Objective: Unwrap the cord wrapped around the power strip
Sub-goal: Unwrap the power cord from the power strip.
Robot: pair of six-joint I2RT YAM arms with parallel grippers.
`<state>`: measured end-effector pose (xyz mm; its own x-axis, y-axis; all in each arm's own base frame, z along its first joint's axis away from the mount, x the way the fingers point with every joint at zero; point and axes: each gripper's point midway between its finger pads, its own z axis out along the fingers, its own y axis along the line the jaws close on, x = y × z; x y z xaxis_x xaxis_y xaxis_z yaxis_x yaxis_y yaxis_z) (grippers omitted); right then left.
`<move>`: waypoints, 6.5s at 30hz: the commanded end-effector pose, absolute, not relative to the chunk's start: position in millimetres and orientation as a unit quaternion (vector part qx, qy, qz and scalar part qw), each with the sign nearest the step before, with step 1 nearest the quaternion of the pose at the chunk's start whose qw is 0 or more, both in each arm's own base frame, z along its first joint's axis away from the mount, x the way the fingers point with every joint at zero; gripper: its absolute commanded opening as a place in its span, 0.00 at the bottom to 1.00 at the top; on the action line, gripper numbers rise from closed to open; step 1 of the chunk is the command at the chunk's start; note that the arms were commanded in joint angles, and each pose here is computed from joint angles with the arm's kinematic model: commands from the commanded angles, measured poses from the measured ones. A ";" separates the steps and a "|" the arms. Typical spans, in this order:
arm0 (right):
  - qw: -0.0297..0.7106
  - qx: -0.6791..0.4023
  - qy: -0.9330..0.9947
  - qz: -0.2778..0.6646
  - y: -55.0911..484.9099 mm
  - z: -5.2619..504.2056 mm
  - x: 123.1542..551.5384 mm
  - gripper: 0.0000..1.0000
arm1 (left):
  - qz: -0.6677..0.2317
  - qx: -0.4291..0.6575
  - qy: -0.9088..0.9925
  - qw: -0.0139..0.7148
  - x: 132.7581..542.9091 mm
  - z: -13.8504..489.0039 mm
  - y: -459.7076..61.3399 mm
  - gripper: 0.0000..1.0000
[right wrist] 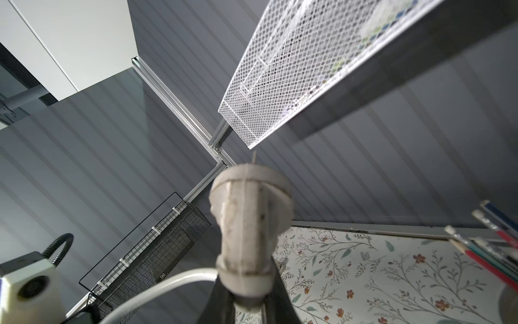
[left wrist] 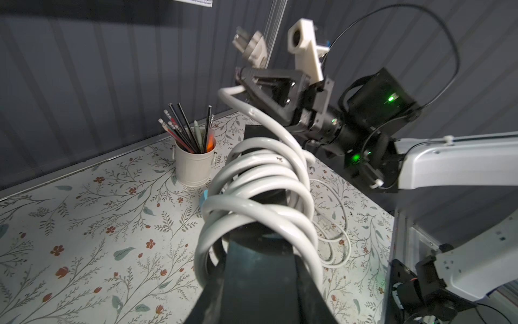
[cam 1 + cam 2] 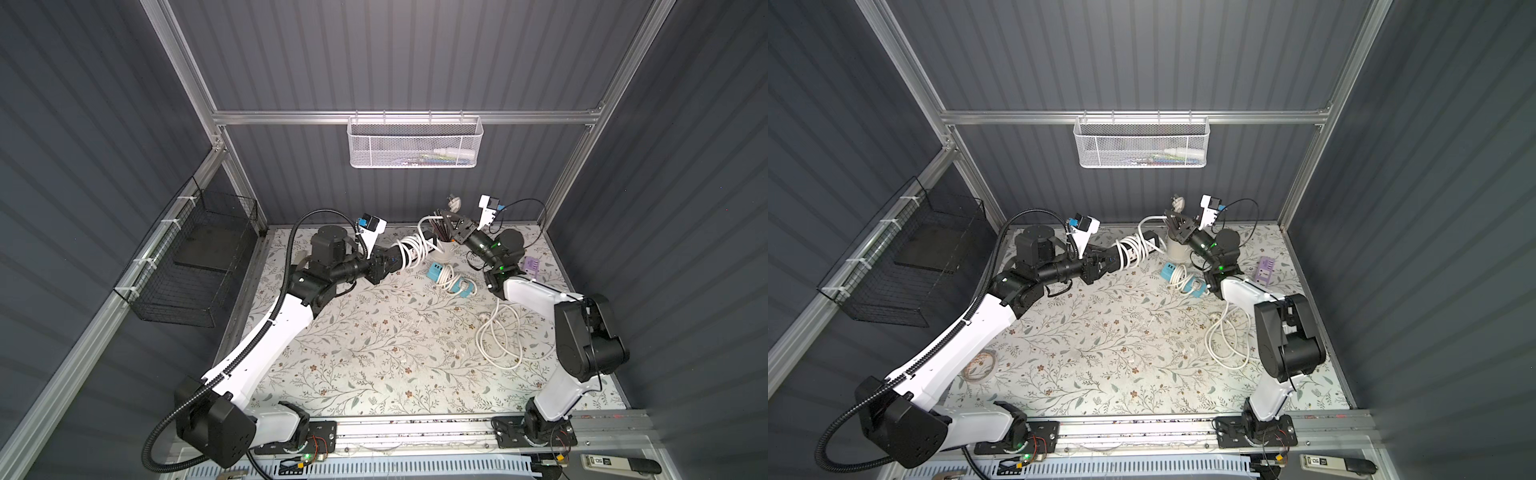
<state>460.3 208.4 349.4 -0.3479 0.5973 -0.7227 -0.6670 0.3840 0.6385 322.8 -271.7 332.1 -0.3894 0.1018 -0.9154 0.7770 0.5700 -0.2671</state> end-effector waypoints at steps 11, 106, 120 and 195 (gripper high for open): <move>0.542 -0.055 0.639 0.543 175.6 371.2 382.3 0.00 | -0.195 0.192 0.765 0.582 367.9 357.4 -216.4 0.00; 0.287 0.452 0.785 0.313 -1.1 58.5 306.7 0.06 | -0.423 0.255 0.658 0.568 319.4 415.2 -269.9 0.00; 0.333 0.429 0.777 0.318 -1.5 90.3 302.5 0.71 | -0.444 0.276 0.655 0.546 311.5 408.0 -289.0 0.00; 0.519 -0.196 0.646 0.525 247.8 293.8 418.1 0.00 | -0.451 0.283 0.667 0.522 304.8 399.3 -290.4 0.00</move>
